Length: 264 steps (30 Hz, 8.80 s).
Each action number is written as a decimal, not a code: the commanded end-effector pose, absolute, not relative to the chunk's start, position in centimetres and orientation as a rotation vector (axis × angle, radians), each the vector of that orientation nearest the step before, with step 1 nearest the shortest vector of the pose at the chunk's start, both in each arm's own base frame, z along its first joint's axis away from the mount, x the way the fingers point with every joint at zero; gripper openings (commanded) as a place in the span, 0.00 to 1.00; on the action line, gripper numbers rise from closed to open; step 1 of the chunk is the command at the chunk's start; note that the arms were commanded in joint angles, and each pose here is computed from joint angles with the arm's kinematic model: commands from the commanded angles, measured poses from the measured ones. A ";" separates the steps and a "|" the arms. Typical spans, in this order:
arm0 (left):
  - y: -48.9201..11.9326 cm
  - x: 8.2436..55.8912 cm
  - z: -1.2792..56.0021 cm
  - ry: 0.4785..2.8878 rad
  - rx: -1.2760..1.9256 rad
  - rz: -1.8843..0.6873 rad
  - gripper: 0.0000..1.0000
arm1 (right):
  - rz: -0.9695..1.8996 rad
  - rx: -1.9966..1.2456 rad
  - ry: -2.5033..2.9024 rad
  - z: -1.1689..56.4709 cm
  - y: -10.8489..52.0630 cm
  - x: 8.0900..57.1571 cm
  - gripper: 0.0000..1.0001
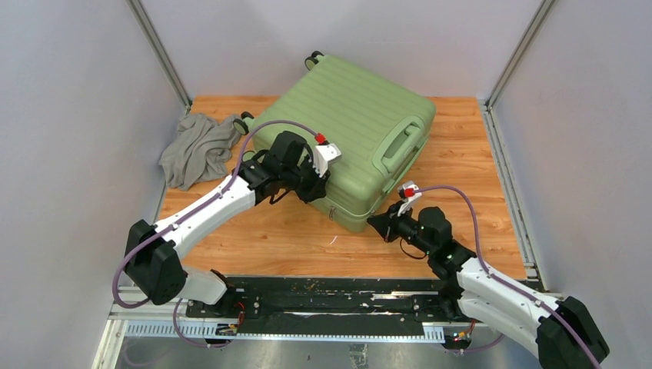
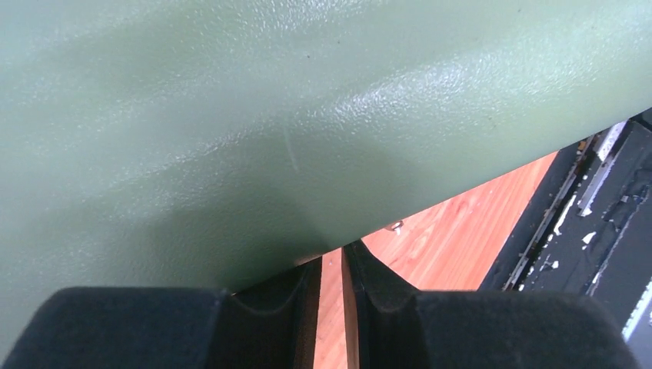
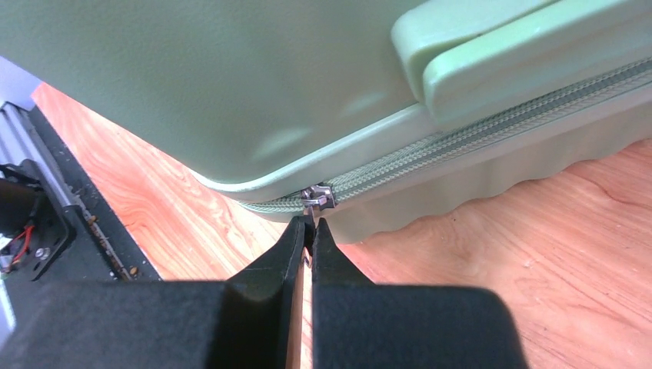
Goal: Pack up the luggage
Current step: Zip the luggage at the center of the board.
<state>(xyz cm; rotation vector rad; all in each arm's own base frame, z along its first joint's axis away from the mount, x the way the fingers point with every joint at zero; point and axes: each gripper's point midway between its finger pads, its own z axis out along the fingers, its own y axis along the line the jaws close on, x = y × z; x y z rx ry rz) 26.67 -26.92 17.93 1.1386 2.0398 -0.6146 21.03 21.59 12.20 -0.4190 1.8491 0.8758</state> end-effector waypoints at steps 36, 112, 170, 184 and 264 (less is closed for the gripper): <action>-31.2 29.4 24.0 1.837 1.001 -0.758 0.17 | 0.623 -0.433 1.905 11.7 17.2 22.4 0.58; -32.6 23.5 22.3 1.840 1.298 -0.797 0.45 | 0.763 -0.199 1.895 16.0 16.8 21.4 0.62; -32.7 18.4 16.2 0.279 2.018 0.266 0.55 | 1.462 0.449 1.650 23.3 16.8 29.6 0.60; -32.9 18.7 17.2 0.287 1.993 0.282 0.51 | 1.461 0.481 1.685 21.8 16.9 30.0 0.62; -43.5 32.3 20.3 1.706 1.564 0.236 0.64 | 0.817 0.528 2.054 12.9 9.2 22.8 0.61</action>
